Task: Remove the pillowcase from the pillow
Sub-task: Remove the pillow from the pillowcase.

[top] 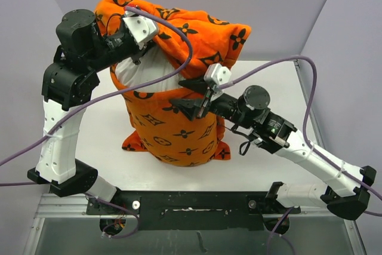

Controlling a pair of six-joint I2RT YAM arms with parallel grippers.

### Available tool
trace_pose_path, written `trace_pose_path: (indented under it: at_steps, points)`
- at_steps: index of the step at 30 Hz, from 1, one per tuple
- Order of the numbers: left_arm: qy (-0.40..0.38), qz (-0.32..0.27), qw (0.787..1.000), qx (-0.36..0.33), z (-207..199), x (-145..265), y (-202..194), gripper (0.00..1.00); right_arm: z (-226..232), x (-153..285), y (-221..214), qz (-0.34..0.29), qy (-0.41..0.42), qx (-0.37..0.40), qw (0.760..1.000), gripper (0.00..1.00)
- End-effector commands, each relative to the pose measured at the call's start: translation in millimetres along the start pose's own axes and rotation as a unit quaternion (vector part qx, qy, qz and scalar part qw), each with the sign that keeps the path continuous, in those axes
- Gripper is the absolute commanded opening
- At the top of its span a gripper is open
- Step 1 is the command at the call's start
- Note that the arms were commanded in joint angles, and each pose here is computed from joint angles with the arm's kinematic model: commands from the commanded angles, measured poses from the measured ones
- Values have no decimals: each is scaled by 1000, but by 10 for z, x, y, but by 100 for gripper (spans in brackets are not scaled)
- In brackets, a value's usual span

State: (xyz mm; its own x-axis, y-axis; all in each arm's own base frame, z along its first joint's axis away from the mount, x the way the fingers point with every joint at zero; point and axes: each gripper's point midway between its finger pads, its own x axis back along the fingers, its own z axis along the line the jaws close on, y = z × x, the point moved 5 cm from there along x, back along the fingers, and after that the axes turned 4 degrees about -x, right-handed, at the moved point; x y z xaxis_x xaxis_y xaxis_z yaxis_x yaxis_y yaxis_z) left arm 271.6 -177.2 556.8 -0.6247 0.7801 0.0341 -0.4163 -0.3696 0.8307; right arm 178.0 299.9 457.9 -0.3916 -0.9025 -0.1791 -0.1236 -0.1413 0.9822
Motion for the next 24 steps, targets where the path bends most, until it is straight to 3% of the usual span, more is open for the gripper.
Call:
trace_pose_path:
  at_steps: [1, 8, 14, 17, 20, 24]
  points:
    - [82, -104, 991, -11, 262, 328, 634, 0, 11, 201, -357, 30, -30, -14, 999, 53]
    - [60, -145, 987, 26, 207, 362, 810, 0, -44, 491, -1243, 118, -85, -20, 989, 47]
    - [-18, -219, 972, 80, 11, 493, 1160, 0, -613, 337, -1706, 190, -200, 34, 961, 45]
    - [-71, -257, 959, 96, -120, 604, 1333, 0, -1107, 236, -1659, 177, -270, 41, 946, 47]
    - [-80, -288, 949, 98, -120, 682, 1475, 0, -1585, 111, -1320, 128, -317, 38, 939, 55]
    - [-65, -301, 948, 84, -74, 714, 1527, 0, -1765, -131, -756, 75, -322, 78, 941, 61]
